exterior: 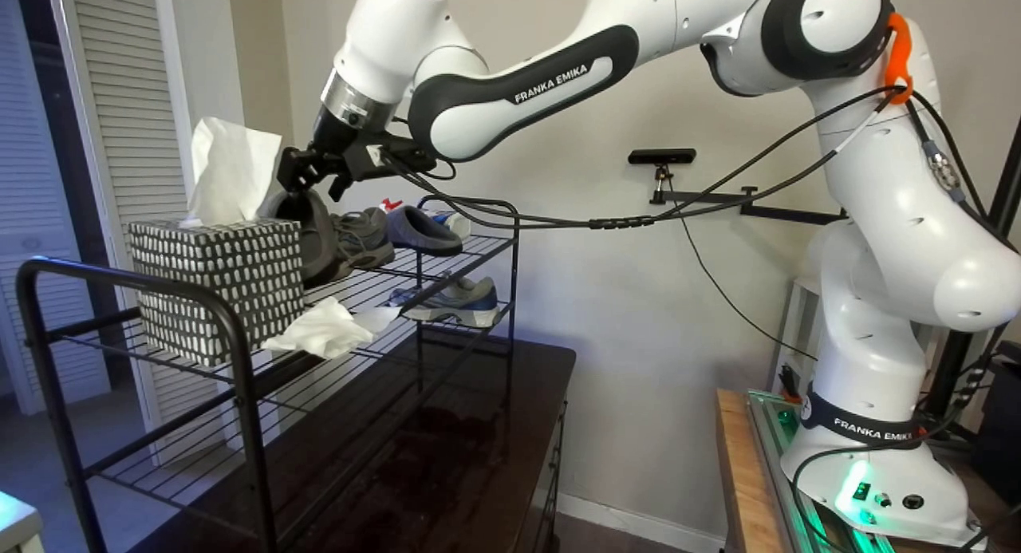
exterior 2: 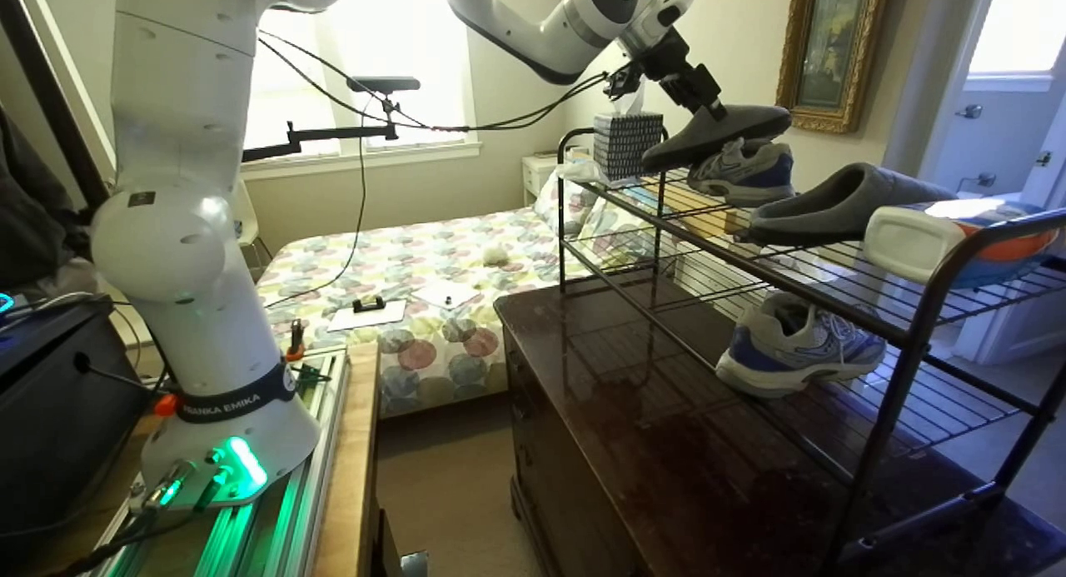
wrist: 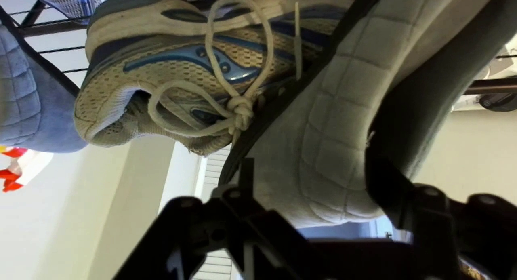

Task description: Remove the left grey house slipper from the topmost shelf and put it on the second shelf.

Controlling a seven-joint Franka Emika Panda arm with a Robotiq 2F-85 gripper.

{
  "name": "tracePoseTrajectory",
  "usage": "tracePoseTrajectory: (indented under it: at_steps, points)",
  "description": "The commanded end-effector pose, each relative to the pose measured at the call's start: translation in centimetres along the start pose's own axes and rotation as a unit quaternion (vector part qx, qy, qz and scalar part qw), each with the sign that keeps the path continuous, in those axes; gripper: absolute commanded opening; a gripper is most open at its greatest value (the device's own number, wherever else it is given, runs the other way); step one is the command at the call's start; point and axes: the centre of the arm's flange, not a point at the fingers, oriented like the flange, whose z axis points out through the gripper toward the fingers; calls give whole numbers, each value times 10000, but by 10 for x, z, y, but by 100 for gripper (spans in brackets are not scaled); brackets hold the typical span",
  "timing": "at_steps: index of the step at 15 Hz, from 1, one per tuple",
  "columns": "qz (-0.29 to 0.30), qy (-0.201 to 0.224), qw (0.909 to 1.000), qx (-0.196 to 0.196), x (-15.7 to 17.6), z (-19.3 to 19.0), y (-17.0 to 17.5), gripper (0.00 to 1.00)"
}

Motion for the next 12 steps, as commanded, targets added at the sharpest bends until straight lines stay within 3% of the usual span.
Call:
tracePoseTrajectory:
  at_steps: [1,7,12]
  points:
    - [-50,80,9998,-147,11,10,-12,45]
    - [108,50,9999,-117,11,2,-11,3]
    - [343,-229,9979,495,8,-45,0,1]
